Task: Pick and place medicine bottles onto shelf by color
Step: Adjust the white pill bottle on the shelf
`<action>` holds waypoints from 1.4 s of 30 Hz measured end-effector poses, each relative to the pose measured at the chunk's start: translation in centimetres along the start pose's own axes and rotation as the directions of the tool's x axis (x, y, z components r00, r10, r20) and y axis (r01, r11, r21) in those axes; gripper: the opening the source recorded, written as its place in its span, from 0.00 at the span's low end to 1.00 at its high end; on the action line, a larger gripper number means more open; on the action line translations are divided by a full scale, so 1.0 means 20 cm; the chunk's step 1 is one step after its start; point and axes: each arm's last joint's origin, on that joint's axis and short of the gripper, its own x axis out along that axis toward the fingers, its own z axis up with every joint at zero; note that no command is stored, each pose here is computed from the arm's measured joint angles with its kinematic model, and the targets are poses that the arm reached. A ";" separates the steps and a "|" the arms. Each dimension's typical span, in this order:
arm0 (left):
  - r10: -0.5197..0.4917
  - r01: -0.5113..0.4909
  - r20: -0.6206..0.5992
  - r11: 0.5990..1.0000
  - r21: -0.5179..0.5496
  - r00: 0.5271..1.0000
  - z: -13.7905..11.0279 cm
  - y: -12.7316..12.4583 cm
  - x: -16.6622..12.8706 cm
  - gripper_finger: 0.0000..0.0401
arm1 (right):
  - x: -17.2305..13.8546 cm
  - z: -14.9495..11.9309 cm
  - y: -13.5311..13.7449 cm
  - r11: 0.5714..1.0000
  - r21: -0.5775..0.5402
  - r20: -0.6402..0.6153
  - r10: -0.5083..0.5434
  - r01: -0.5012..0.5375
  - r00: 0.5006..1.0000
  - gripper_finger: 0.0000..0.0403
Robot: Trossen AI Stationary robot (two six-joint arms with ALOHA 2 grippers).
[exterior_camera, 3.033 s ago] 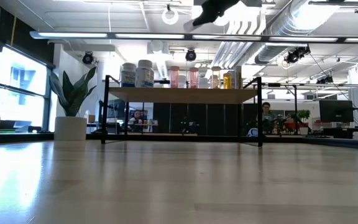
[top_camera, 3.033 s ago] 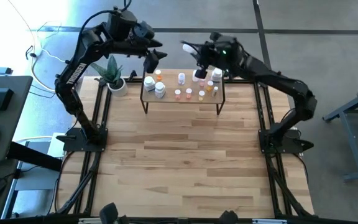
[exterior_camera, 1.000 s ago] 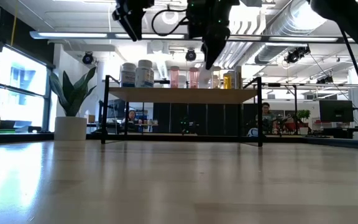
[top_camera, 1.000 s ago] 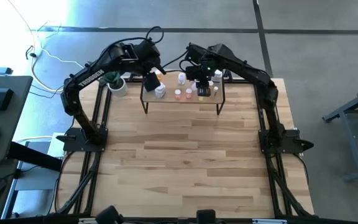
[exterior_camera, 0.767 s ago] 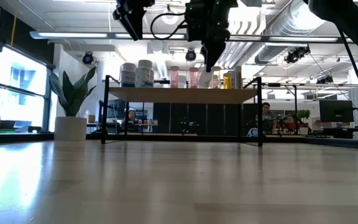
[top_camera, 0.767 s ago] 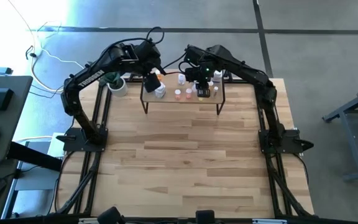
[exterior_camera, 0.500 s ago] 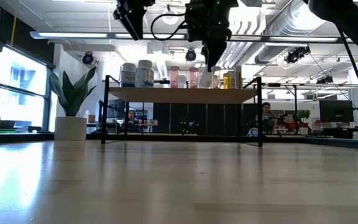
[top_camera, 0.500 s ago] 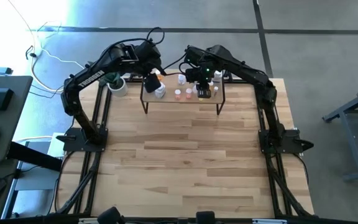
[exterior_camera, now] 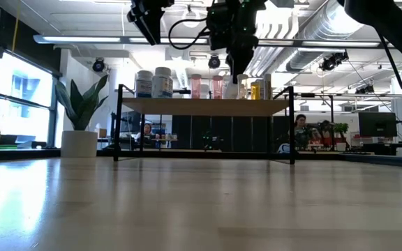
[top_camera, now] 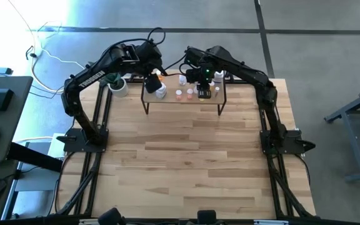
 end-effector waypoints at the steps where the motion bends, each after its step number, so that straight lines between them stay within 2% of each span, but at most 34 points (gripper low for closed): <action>1: 0.000 0.000 0.000 1.000 0.000 1.000 0.00 0.00 0.00 0.57 | 0.00 0.00 0.00 1.000 0.000 -0.001 0.001 -0.001 1.000 0.32; 10: 0.000 0.000 0.000 1.000 0.000 1.000 0.00 0.00 0.00 0.57 | 0.01 0.00 0.00 1.000 -0.016 -0.010 0.006 -0.006 1.000 0.33; 19: 0.000 0.000 0.000 1.000 0.016 1.000 0.00 0.00 0.00 0.57 | 0.01 0.01 0.00 1.000 -0.012 0.007 -0.003 0.003 1.000 0.39; 42: -0.001 0.001 -0.004 1.000 0.020 1.000 0.00 0.00 0.00 0.57 | 0.01 0.02 0.00 1.000 0.015 0.018 -0.001 0.000 1.000 0.39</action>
